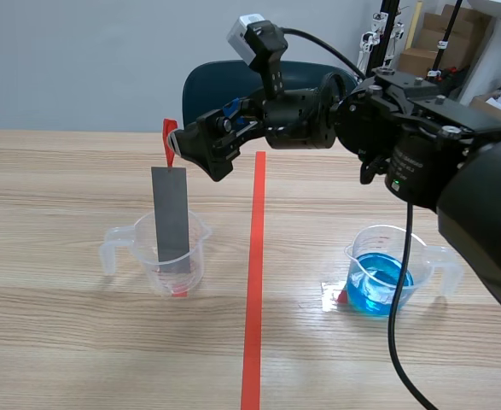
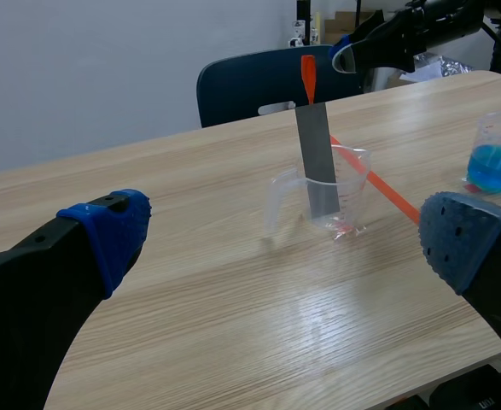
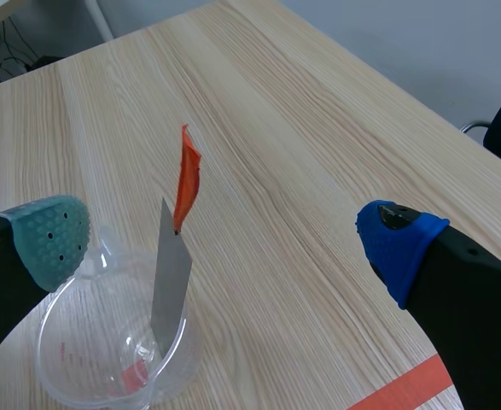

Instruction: Do the redox reaction experiment. lift the metal plate out of the left beaker

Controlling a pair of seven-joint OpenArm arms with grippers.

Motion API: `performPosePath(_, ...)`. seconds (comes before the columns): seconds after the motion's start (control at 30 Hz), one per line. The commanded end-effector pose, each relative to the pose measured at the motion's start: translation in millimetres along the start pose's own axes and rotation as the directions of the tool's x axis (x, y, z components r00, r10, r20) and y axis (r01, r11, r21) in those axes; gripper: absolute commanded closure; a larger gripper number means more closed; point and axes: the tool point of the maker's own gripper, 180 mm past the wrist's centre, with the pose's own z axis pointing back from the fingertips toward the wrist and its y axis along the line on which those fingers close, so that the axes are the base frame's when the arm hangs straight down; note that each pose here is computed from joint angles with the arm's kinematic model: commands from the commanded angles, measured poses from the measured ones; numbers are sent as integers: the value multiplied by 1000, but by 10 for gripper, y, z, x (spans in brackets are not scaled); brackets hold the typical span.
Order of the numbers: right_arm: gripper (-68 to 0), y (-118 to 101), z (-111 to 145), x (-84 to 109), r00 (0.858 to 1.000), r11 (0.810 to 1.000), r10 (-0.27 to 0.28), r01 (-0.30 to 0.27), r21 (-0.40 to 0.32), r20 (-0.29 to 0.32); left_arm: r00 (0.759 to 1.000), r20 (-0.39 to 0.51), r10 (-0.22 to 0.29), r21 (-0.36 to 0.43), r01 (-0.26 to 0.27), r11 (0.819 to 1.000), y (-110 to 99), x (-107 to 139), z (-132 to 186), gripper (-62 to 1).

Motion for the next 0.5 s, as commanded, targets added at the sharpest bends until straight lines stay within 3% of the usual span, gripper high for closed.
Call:
performPosePath(0.0,-679,23,-73,188,999,1000,17,-18,23,41,1000,25,7,3,-7,1000,-14,48,-19,-623)
performPosePath(0.13,-679,62,-177,174,999,999,-3,1,41,53,1000,25,7,3,-7,1000,-14,48,-19,-623)
performPosePath(0.47,-679,197,-246,353,984,995,61,-74,74,165,1000,26,7,3,-7,1000,-14,49,-19,-623)
